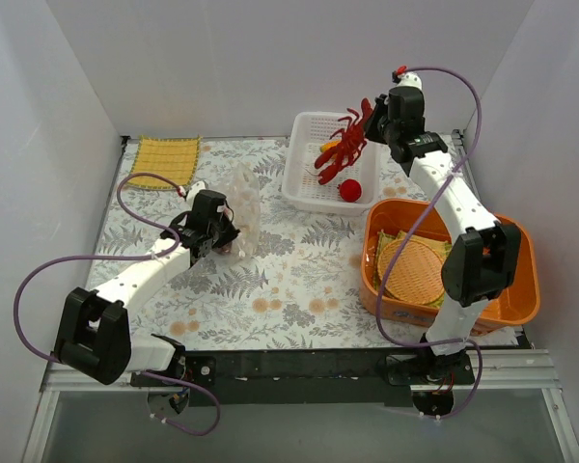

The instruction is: Open the zip-top bag and remove the fake food

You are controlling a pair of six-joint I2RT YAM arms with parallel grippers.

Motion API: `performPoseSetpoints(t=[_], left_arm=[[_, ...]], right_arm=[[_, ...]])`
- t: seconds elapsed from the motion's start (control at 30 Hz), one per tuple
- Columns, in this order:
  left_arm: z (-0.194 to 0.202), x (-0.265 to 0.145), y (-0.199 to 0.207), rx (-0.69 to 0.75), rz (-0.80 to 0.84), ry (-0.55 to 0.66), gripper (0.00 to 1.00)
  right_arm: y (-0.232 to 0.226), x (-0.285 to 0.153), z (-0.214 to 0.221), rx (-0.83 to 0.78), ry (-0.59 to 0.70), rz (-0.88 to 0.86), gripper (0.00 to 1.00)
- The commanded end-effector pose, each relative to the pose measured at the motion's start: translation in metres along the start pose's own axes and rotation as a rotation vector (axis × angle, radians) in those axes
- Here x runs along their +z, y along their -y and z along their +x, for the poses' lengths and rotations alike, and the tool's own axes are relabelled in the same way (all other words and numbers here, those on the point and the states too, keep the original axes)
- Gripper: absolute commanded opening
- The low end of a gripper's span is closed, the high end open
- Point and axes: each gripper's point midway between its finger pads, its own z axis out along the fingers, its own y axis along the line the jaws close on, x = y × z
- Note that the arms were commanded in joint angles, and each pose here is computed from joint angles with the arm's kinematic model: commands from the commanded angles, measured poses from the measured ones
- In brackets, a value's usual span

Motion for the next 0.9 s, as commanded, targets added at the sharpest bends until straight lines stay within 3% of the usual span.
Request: performPoseSetpoints(t=[0.0, 0.17, 0.2, 0.27, 0.3, 0.4, 0.5, 0.73, 0.87], left_arm=[[-0.014, -0.019, 0.025, 0.025, 0.104, 0.001, 0.00], [-0.016, -0.023, 0.035, 0.038, 0.145, -0.011, 0.00], [-0.016, -0.023, 0.037, 0.039, 0.153, -0.012, 0.00], [-0.018, -0.025, 0.039, 0.055, 0.160, -0.009, 0.00], [-0.019, -0.025, 0.040, 0.059, 0.164, -0.007, 0.00], [-0.021, -0.027, 0.043, 0.075, 0.178, -0.006, 0.00], [-0.019, -0.027, 0.046, 0.084, 0.192, -0.017, 0.00], [-0.019, -0.029, 0.050, 0.076, 0.213, -0.021, 0.00], [-0.018, -0.030, 0.052, 0.067, 0.219, -0.024, 0.00]], right_arm=[[-0.009, 0.019, -0.007, 0.073, -0.017, -0.107, 0.01], [-0.001, 0.048, 0.022, 0.113, -0.168, -0.153, 0.01], [0.005, 0.049, 0.032, 0.116, -0.215, -0.129, 0.05], [0.006, 0.058, 0.034, 0.093, -0.239, -0.136, 0.19], [0.007, 0.060, 0.036, 0.090, -0.251, -0.131, 0.38], [0.012, 0.062, 0.045, 0.082, -0.290, -0.105, 0.65], [0.019, 0.054, 0.047, 0.054, -0.297, -0.056, 0.77], [0.001, 0.012, 0.035, -0.014, -0.253, -0.027, 0.75], [-0.043, -0.025, 0.046, -0.056, -0.253, -0.117, 0.68]])
